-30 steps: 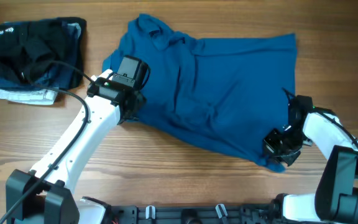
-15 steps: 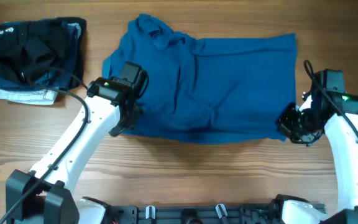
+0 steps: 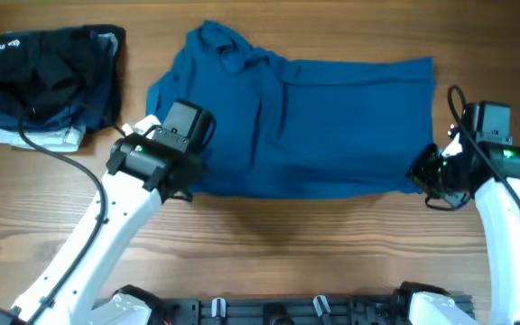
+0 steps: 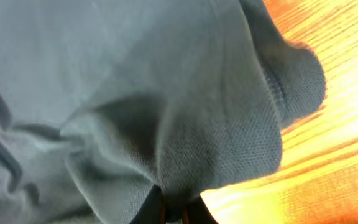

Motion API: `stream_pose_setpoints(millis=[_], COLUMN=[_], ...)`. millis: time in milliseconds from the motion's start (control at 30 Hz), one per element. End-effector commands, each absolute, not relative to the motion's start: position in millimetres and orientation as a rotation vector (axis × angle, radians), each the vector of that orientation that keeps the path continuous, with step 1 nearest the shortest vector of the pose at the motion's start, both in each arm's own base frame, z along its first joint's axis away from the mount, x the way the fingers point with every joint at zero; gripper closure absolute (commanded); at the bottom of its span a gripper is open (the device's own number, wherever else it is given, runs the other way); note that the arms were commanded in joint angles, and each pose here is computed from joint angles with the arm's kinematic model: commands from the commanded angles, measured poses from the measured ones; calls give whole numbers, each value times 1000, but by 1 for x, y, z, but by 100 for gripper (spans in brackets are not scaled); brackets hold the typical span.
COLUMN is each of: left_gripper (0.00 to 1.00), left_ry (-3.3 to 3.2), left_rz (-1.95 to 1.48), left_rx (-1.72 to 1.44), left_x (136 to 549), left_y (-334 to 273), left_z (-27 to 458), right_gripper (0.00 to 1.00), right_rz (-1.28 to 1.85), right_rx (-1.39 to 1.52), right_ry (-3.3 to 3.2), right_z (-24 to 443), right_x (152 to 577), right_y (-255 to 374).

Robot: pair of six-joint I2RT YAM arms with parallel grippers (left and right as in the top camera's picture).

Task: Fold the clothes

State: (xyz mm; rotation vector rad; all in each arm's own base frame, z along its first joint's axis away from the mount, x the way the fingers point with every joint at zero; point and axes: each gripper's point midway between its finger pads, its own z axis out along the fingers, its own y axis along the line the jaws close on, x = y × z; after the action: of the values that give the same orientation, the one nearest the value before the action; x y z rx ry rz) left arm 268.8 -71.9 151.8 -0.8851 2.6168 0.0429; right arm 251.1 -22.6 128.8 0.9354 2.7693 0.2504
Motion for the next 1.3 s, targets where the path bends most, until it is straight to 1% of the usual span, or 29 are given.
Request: stream_pose_setpoints(millis=[0,67,167,200,333,567,667,700,733,767,800,833,900,967,1000,1100,1167,1200,1267], left_gripper=[96,96,96,96,94,92,89,85,80,66,50,39,22,14,12,9,1,1,1], left_ry=[2465,2382,2330,2319,2301,2318,2294,2287,2275,2267,2268,2280,2309,2342,2365,2382,2314,2263,2209], left_rz=[126,131,80,68,49,69,59,61,62,68,90,119,153,124,74,-130,-172,-179,-172], left_rx=[-870,-872,-760,-762,-764,-762,-766,-767,-769,-770,-749,-650,-515,-435,-406,-309,-321,-308,-267], left_x=[305,327,365,372,393,414,422,424,426,426,426,431,434,436,440,457,473,484,501], left_y=[-63,-63,-79,-82,-92,-102,-104,-104,-103,-102,-100,-100,-102,-110,-117,-138,-132,-127,-123], left_z=[155,156,152,149,130,88,83,83,84,85,86,90,103,127,142,187,212,223,228], right_gripper=[96,96,96,96,96,95,95,93,83,48,25,18,15,13,10,4,2,1,1], right_rz=[190,197,206,205,181,150,155,155,157,157,158,175,187,203,222,234,218,207,202], right_rx=[923,906,868,847,834,823,806,802,800,800,798,794,790,721,665,504,439,405,384], right_ry=[2794,2756,2690,2681,2667,2695,2664,2654,2647,2647,2647,2653,2654,2627,2615,2576,2538,2512,2478], right_z=[111,105,103,103,89,44,40,41,41,41,42,45,63,106,127,173,181,182,180], right_x=[268,288,312,317,334,359,372,374,375,375,375,374,373,379,383,397,407,416,431], right_y=[-31,-34,-39,-40,-46,-53,-55,-56,-56,-56,-56,-53,-51,-50,-47,-43,-45,-47,-49])
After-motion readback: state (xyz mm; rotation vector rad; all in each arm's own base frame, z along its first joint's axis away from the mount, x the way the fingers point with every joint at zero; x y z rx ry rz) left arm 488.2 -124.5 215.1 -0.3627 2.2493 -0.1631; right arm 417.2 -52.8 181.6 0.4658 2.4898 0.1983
